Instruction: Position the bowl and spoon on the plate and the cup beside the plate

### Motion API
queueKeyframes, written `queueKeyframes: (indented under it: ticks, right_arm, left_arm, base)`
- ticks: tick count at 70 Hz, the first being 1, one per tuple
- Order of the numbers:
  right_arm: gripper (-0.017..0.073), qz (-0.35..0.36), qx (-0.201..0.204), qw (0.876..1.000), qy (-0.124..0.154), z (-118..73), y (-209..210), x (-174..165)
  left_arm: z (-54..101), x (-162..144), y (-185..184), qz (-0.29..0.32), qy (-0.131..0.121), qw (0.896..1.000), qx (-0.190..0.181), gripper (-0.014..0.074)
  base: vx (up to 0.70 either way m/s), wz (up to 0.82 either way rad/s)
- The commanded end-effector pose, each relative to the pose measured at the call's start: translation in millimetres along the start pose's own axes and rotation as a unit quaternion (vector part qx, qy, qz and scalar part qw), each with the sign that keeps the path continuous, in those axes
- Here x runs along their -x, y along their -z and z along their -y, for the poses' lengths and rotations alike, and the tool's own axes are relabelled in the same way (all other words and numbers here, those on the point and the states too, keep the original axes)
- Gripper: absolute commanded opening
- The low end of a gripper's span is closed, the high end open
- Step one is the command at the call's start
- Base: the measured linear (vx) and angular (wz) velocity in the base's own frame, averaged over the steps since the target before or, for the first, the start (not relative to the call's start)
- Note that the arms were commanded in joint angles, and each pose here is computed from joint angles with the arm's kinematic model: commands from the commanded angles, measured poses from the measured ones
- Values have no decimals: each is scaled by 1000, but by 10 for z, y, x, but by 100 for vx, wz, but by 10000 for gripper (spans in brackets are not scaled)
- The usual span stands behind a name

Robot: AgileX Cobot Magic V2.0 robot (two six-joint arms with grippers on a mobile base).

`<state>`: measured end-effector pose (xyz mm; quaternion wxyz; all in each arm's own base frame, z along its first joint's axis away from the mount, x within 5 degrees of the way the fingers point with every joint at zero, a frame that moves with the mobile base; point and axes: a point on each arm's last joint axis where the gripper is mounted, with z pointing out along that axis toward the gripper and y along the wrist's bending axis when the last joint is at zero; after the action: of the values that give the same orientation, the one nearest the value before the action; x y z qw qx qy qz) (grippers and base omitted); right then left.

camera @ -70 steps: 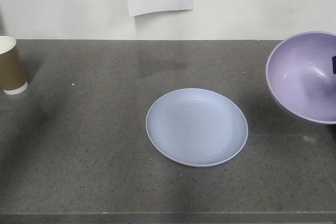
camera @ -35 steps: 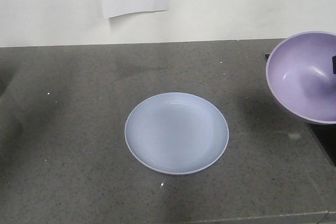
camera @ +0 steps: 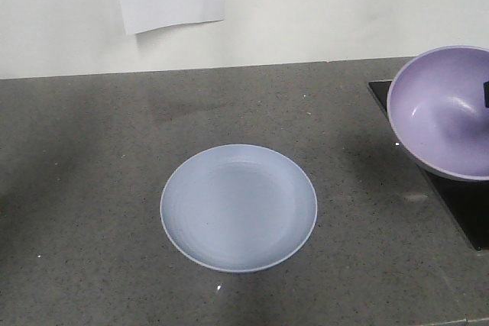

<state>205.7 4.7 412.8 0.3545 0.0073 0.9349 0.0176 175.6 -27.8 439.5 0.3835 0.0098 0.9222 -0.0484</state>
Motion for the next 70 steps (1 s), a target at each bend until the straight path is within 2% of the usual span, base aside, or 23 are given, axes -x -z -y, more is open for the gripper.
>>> queueKeyframes:
  ticks: [1, 70]
  right_arm:
    - [-10, 53, 2, 999, 1, -4, 142, 85]
    - [-10, 53, 2, 999, 1, -4, 142, 85]
  left_arm:
    - [22, 82, 95, 43, 4, 999, -10, -6]
    - [22, 82, 95, 43, 4, 999, -10, -6]
  base:
    - [3, -3]
    - [2, 2]
